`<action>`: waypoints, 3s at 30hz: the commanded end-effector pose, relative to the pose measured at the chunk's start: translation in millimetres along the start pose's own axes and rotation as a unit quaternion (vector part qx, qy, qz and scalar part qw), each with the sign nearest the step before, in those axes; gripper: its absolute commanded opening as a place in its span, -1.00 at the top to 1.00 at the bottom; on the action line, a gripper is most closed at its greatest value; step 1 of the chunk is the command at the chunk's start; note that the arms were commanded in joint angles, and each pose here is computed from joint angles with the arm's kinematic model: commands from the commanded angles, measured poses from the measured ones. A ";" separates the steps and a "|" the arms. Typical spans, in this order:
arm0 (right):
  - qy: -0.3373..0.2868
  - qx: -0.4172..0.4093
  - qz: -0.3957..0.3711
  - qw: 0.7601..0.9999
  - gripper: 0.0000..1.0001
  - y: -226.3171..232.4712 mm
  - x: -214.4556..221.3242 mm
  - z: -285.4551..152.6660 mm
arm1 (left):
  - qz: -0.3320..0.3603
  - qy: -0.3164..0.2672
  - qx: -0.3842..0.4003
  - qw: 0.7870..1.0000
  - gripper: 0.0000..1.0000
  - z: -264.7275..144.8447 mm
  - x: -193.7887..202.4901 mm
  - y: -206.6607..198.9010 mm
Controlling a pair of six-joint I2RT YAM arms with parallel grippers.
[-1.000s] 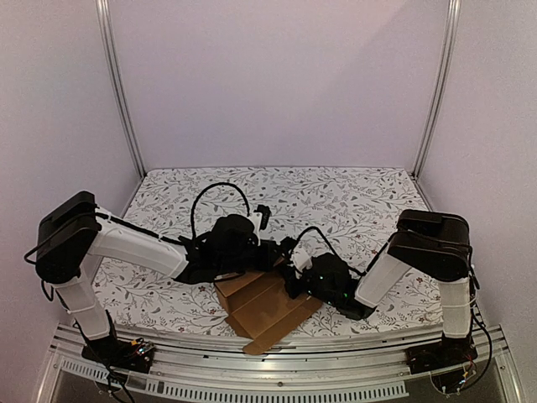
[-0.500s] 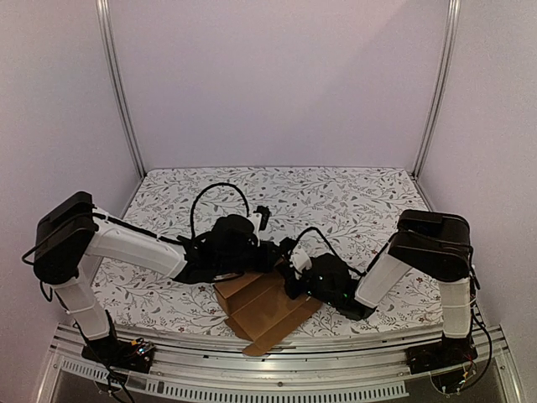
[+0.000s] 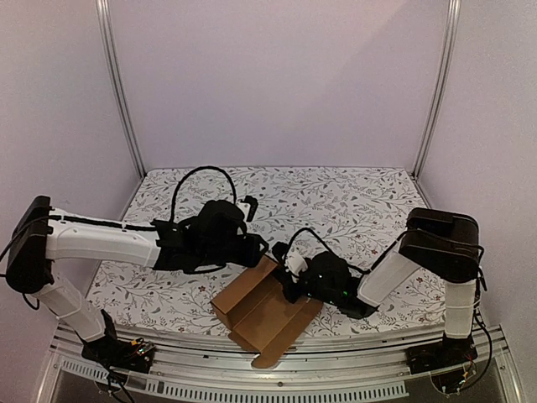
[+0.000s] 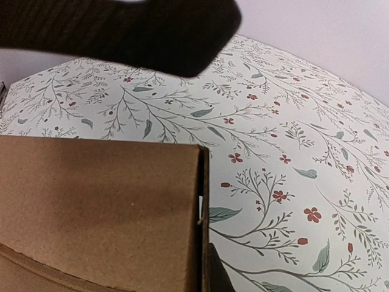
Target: Fold the paper box
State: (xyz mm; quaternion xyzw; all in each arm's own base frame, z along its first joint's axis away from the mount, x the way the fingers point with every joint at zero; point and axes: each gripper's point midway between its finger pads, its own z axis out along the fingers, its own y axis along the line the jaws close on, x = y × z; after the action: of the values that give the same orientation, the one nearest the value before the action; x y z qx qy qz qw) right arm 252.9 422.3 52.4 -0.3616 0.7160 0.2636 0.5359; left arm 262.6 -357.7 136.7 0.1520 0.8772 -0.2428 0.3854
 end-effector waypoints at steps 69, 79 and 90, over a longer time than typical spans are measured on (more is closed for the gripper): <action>0.508 -0.087 -0.250 0.819 -0.12 -75.6 -61.6 -72.6 | -0.048 0.060 0.044 0.996 0.00 -57.4 62.8 26.5; 0.413 0.112 -0.113 0.897 -0.22 -120.8 -138.6 -141.2 | -0.020 0.078 0.089 0.993 -0.07 -32.2 52.4 -9.4; 0.388 0.135 0.125 0.903 -0.42 -108.0 -115.8 -205.6 | -0.006 0.086 0.122 0.989 -0.09 -12.8 49.4 -31.2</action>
State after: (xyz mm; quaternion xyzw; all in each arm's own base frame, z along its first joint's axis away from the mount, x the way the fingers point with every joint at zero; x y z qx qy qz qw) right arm 259.6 222.0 234.4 -0.3281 0.9108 0.0089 0.2505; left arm 210.3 -356.0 109.7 0.1921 0.8853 -0.3153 0.2827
